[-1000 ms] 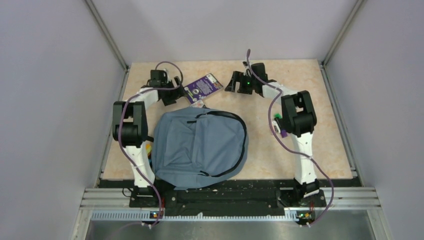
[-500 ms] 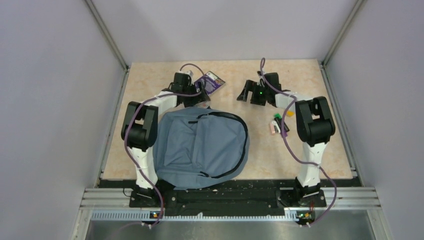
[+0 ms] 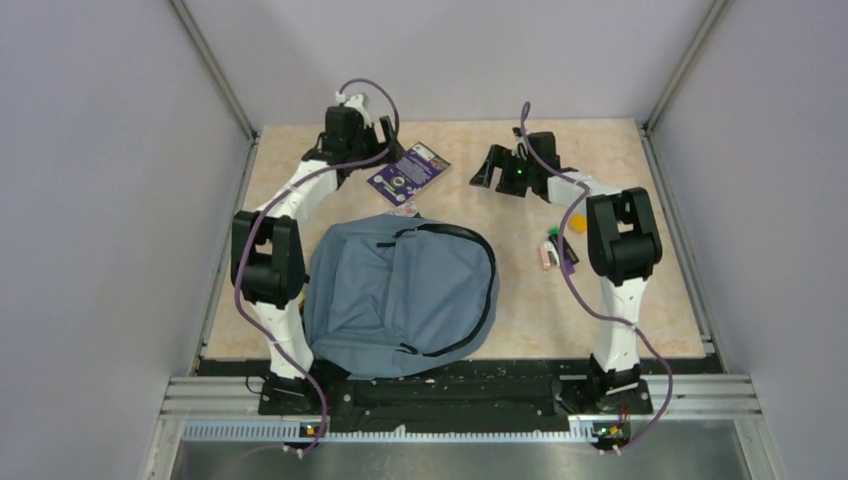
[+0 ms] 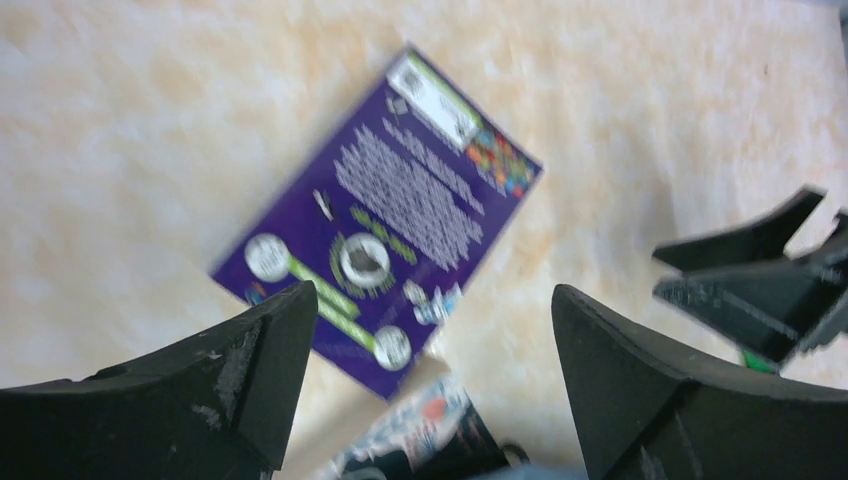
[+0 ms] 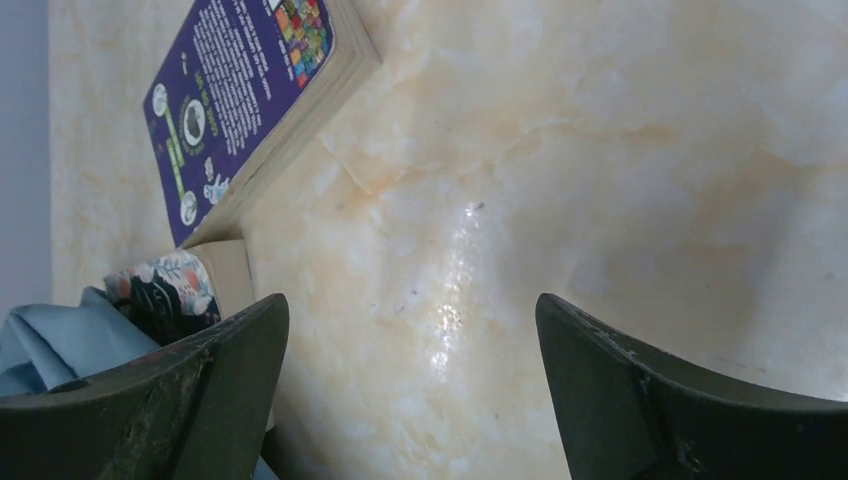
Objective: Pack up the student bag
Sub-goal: Adjust the book at the center of the board.
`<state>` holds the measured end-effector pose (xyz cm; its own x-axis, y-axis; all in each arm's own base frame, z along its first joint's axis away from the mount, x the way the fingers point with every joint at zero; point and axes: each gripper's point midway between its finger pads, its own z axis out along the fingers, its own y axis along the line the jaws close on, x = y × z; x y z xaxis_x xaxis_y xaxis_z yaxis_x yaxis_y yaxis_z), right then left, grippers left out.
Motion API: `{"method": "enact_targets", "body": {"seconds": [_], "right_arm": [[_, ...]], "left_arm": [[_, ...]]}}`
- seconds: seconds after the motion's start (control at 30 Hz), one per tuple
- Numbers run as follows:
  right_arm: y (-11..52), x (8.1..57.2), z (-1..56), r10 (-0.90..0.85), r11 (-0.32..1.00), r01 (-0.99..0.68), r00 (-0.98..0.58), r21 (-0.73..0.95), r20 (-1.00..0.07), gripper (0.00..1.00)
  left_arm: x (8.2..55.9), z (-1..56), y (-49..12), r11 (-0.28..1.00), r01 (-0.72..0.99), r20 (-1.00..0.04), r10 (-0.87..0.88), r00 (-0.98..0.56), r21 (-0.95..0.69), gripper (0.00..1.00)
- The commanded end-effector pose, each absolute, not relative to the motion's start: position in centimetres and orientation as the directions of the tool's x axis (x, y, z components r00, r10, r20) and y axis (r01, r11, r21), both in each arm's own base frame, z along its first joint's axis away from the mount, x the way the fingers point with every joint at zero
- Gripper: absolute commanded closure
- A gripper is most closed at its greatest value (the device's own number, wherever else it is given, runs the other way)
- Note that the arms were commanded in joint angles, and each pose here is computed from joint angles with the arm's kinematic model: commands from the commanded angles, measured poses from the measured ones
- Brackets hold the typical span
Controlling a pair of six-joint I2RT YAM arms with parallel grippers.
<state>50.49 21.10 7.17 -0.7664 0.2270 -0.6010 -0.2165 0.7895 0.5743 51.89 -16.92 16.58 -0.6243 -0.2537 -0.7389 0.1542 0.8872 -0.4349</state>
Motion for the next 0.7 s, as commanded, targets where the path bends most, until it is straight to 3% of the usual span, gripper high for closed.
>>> {"method": "enact_targets", "body": {"seconds": [0.0, 0.3, 0.67], "right_arm": [[23.1, 52.5, 8.9, 0.303, 0.699, -0.236, -0.758, 0.675, -0.578, 0.10], [25.1, 52.1, 8.4, 0.287, 0.678, -0.255, -0.771, 0.689, -0.569, 0.10], [24.3, 50.4, 6.7, 0.259, 0.705, -0.239, -0.790, 0.668, -0.556, 0.10]], "left_arm": [[56.7, 17.1, -13.8, 0.909, 0.150, -0.779, -0.237, -0.581, -0.389, 0.08], [61.5, 11.7, -12.2, 0.913, 0.137, -0.754, -0.224, -0.617, -0.383, 0.09], [60.9, 8.0, -14.2, 0.891, 0.192, -0.710, -0.181, -0.680, -0.411, 0.09]]}}
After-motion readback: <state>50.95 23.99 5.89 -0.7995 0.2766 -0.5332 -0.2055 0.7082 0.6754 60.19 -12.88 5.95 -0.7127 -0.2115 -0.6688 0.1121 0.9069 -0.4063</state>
